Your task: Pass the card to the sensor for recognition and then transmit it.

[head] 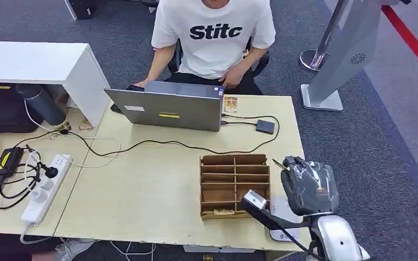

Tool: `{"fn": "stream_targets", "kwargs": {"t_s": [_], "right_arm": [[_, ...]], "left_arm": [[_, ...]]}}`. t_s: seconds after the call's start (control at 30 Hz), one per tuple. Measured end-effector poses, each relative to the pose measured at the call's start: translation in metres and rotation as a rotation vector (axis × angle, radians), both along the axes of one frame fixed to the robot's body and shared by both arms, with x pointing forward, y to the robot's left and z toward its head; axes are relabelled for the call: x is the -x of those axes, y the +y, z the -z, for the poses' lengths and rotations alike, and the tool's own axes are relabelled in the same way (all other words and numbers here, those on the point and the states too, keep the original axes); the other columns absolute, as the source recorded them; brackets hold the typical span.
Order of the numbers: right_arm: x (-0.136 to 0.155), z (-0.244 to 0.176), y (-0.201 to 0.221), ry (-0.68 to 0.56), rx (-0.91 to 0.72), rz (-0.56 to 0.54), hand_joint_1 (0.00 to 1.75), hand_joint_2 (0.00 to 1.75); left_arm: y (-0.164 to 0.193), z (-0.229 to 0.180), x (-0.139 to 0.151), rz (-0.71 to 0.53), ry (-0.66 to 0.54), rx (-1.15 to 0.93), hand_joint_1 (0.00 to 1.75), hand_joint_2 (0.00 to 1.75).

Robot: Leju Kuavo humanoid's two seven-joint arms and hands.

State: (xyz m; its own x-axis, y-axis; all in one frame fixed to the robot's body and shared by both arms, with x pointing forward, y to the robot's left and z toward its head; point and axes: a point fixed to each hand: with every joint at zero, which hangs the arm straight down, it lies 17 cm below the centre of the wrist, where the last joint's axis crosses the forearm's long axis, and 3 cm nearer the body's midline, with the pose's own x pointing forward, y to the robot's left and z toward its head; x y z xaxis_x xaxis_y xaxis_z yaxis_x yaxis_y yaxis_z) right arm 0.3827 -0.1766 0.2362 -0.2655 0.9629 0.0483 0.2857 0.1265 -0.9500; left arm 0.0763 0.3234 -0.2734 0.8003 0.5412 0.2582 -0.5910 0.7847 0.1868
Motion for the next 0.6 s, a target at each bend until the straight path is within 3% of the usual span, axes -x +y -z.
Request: {"fn": "stream_targets", "kwargs": {"t_s": [0.33, 0.47, 0.6], "right_arm": [[-0.028, -0.049, 0.048, -0.07, -0.081, -0.185, 1.75, 1.75], [-0.075, -0.064, 0.097, -0.019, -0.14, -0.3, 1.75, 1.75], [-0.135, -0.091, 0.13, 0.007, -0.165, -0.296, 1.75, 1.75]], "left_arm": [[0.002, 0.0, -0.003, 0.052, -0.009, 0.005, 0.0, 1.75], [0.001, 0.0, -0.012, 0.124, -0.019, 0.016, 0.0, 1.75], [0.0, 0.0, -0.019, 0.185, -0.03, 0.029, 0.0, 1.75]]}}
